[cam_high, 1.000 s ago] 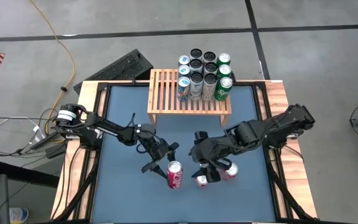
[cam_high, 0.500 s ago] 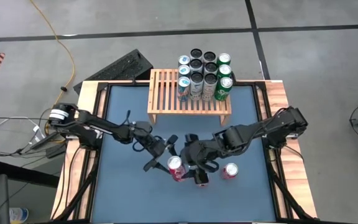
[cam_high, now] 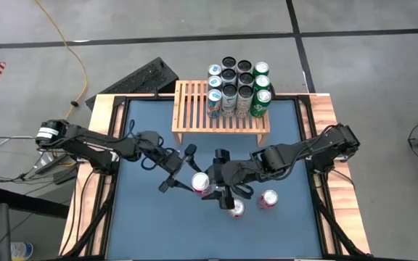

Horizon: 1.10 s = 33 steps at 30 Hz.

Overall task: Place canned beverage on shelf
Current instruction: Put the left red soda can on the shelf

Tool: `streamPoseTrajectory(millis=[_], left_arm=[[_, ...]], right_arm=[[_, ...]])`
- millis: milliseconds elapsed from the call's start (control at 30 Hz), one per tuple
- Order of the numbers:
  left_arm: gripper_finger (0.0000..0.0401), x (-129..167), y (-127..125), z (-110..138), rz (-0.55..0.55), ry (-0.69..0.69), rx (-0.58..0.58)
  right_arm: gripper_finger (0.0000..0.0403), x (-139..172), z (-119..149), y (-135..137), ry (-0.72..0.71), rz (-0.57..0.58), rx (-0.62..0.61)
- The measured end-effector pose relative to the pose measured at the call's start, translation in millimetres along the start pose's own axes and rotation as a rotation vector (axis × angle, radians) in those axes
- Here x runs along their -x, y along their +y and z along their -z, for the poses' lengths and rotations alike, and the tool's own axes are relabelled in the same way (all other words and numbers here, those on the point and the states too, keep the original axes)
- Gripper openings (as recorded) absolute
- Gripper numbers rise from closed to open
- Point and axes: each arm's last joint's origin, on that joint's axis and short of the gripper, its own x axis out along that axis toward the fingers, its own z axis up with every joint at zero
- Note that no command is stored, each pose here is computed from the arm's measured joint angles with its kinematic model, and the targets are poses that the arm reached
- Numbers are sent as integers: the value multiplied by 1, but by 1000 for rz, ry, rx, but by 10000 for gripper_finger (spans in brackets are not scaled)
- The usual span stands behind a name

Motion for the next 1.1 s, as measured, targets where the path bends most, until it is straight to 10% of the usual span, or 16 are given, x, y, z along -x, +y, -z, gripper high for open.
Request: streamPoseTrajectory(millis=[833,1100], left_arm=[[260,14,2,-22,-141,-91,88],[259,33,-7,-33,-532,33,95]], right_arm=[[210,2,-11,-1,-154,245,-36],[210,2,-4,-8,-201,493,-245]])
